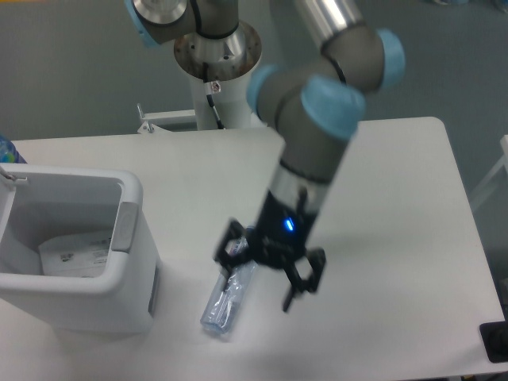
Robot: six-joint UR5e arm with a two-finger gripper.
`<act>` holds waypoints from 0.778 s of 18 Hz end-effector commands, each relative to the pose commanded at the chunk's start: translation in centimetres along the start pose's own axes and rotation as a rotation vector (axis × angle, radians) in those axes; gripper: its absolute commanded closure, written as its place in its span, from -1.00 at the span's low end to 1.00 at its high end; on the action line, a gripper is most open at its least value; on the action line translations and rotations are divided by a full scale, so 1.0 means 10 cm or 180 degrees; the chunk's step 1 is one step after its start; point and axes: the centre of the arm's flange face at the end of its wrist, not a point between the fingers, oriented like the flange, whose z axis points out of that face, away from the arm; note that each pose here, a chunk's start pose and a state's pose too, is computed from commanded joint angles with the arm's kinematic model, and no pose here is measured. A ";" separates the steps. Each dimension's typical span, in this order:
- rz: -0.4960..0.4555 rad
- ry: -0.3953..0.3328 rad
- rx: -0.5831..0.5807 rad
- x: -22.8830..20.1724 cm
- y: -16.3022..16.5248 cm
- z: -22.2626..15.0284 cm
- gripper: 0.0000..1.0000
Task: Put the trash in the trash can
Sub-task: 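Move the open gripper back over the clear plastic bottle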
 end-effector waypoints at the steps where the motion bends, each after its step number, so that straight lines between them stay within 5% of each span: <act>1: 0.0028 -0.0010 -0.0127 0.01 0.05 0.12 -1.00; 14: 0.0198 0.0141 -0.1334 0.53 0.21 1.09 -1.00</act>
